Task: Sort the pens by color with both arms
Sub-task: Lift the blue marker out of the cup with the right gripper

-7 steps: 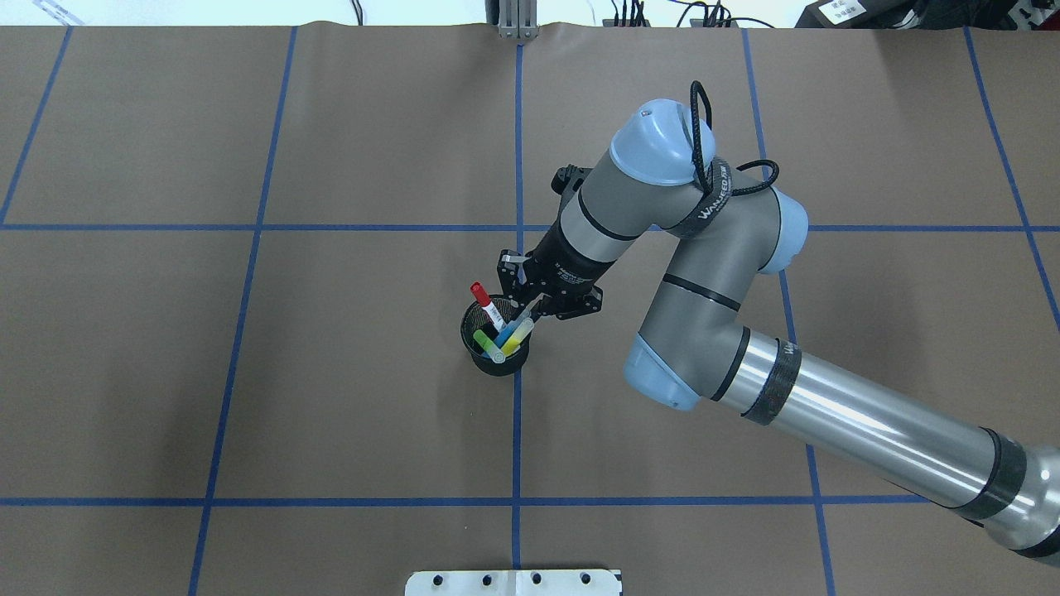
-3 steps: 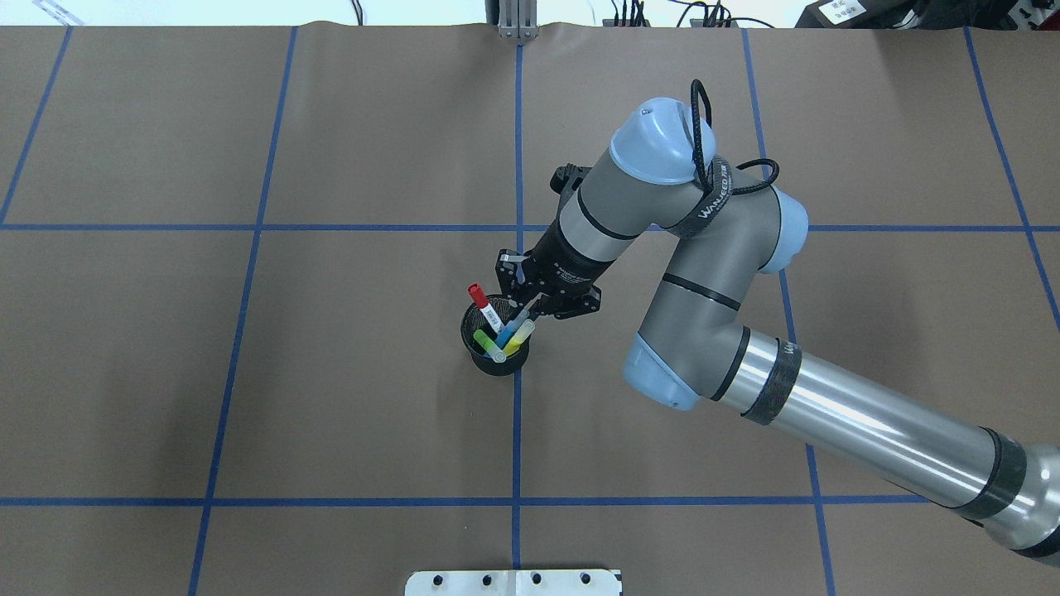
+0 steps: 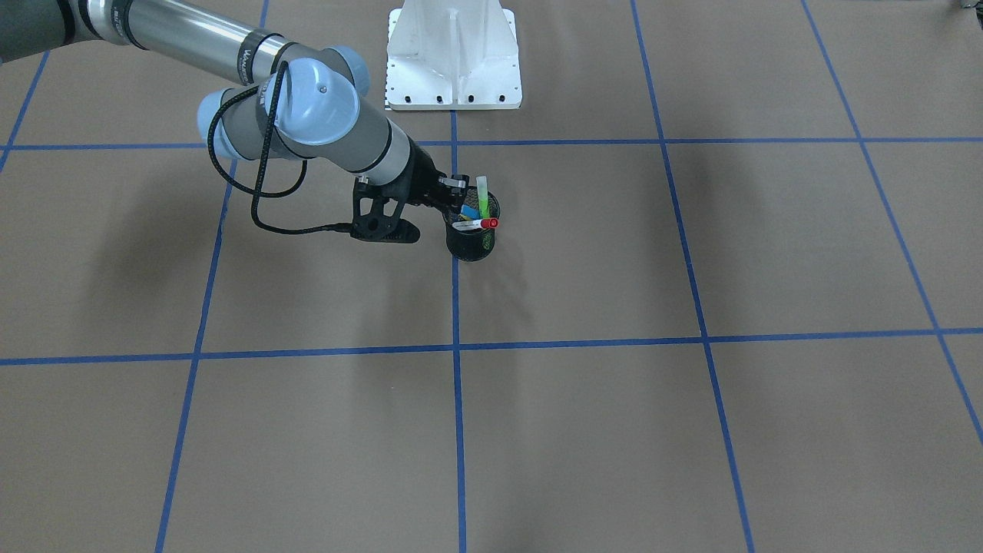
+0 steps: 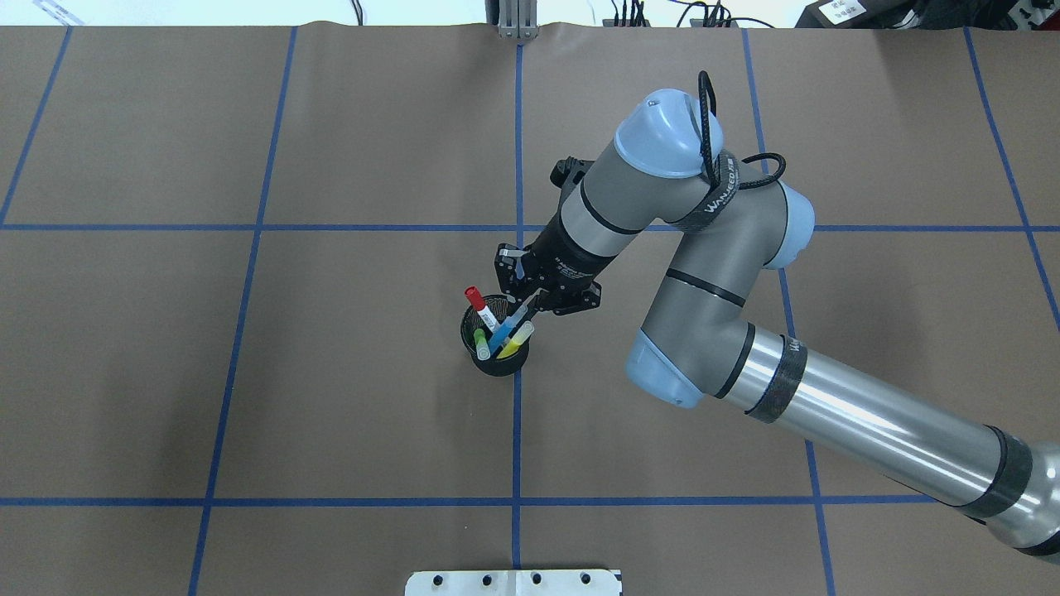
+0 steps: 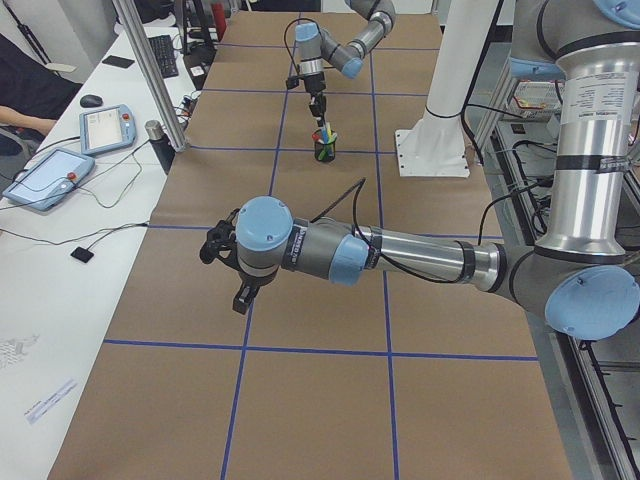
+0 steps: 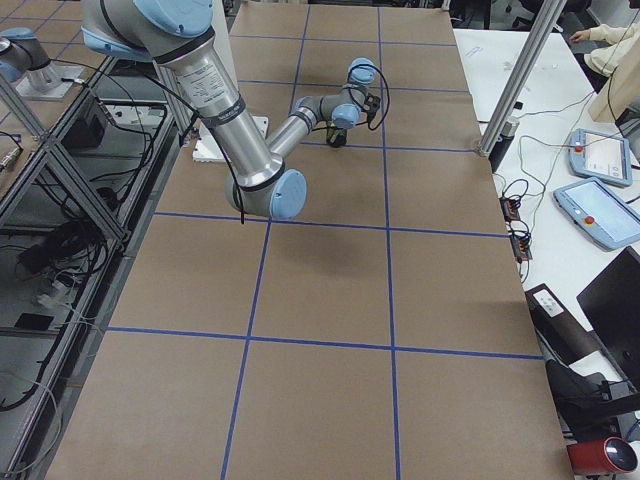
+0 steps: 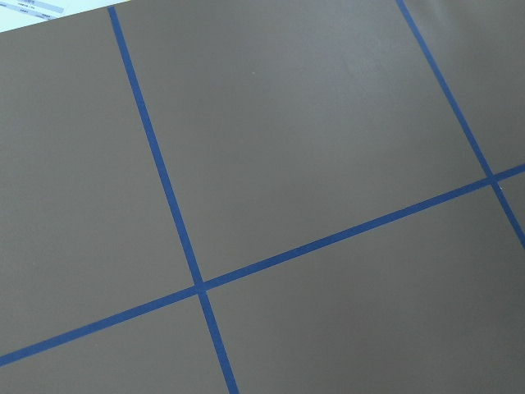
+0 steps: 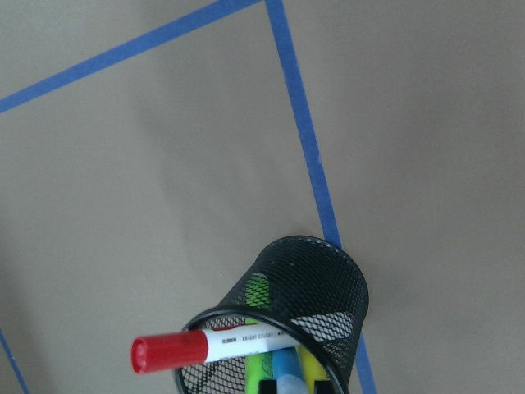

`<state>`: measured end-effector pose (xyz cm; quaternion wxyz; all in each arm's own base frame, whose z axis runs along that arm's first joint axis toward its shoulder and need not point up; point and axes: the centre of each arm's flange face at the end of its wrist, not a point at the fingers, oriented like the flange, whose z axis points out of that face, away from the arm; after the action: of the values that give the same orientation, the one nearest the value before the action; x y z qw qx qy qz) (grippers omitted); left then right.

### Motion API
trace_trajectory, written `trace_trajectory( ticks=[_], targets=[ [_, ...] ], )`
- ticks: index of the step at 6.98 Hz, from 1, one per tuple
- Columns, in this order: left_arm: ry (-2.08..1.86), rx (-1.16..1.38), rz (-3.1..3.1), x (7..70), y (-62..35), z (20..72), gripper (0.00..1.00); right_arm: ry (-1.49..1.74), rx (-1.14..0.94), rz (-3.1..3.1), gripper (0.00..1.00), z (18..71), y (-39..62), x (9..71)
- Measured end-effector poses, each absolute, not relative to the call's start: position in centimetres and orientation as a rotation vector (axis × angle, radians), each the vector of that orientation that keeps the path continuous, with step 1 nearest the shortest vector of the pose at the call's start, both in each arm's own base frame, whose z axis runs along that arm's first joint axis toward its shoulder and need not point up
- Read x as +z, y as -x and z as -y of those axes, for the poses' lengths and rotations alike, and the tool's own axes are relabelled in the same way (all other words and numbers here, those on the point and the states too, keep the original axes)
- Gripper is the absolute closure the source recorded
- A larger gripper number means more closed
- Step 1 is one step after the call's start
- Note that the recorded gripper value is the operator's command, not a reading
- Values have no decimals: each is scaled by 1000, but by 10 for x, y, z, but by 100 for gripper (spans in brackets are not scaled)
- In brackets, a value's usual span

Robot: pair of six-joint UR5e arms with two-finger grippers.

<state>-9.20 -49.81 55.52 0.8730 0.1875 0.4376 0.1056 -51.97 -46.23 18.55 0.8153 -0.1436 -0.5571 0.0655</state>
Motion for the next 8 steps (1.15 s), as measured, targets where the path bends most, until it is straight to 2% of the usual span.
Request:
trace_trajectory(
  ticks=[6, 8],
  targets=[
    [-387, 204, -918, 551, 91, 502, 1, 365, 137, 1240, 76, 477, 430, 196],
    [-387, 184, -939, 534, 86, 513, 1, 370, 158, 1270, 76, 497, 385, 192]
  ],
)
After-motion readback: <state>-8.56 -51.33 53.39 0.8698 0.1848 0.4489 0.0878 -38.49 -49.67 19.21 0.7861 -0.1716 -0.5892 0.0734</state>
